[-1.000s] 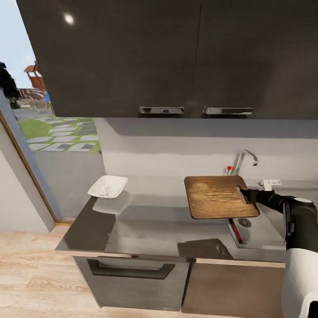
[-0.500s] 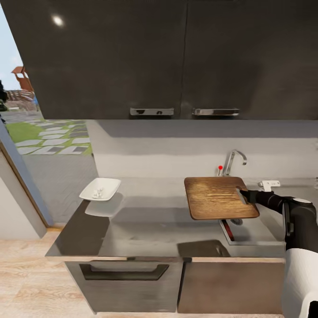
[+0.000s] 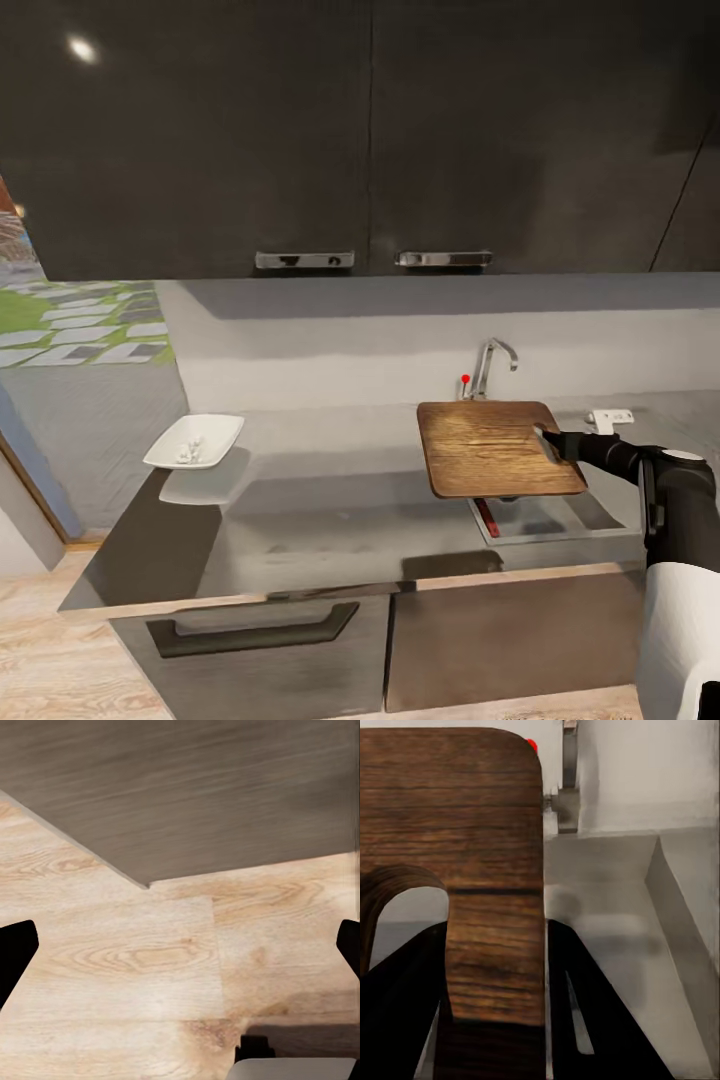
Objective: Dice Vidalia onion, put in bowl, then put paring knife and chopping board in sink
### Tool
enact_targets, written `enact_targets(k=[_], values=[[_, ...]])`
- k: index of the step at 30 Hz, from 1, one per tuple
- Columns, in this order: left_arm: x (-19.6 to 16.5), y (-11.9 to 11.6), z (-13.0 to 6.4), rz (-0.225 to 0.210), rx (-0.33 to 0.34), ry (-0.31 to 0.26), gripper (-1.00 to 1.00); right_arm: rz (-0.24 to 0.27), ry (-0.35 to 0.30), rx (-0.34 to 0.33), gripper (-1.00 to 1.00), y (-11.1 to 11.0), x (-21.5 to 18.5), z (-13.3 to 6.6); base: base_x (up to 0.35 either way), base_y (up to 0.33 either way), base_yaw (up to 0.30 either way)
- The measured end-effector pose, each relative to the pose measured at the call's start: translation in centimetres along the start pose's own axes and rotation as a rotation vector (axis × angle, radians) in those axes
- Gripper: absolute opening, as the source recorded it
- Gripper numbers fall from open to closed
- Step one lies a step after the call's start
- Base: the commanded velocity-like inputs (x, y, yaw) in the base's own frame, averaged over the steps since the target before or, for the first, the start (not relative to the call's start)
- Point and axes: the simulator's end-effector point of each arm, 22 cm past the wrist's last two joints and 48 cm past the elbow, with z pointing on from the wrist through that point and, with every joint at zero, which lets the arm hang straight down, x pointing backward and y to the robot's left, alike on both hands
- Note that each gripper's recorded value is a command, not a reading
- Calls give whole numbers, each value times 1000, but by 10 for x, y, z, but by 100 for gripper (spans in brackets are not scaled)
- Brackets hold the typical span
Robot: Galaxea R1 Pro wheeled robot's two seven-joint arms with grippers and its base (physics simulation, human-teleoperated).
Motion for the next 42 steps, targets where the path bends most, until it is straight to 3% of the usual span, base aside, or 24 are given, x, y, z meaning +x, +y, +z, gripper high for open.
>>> enact_targets(k=[7, 9, 12, 15, 33, 35, 39, 42], values=[[-3, -1, 0, -2, 1, -6, 100, 4, 9, 20, -100, -3, 4, 2, 0, 0, -131], [-3, -1, 0, -2, 1, -7, 100, 5, 11, 59, -100, -10, 5, 2, 0, 0, -15], [-3, -1, 0, -1, 1, -6, 100, 21, 26, 173, -100, -27, 14, 7, 0, 0, -4], [-3, -1, 0, -2, 1, -6, 100, 37, 31, 221, -100, -30, 19, 9, 0, 0, -1], [-3, -2, -1, -2, 2, -6, 100, 71, 29, 249, -100, -37, 23, 7, 0, 0, 0], [-3, -2, -1, -2, 2, -6, 100, 72, 29, 277, -100, -44, 23, 5, 0, 0, 0], [-3, -4, -1, -2, 4, -6, 100, 148, 25, 396, -100, -84, 36, -13, 0, 0, 0], [-4, -11, -2, -6, 14, -7, 100, 217, 10, 461, -100, -102, 41, -22, 0, 0, 0]])
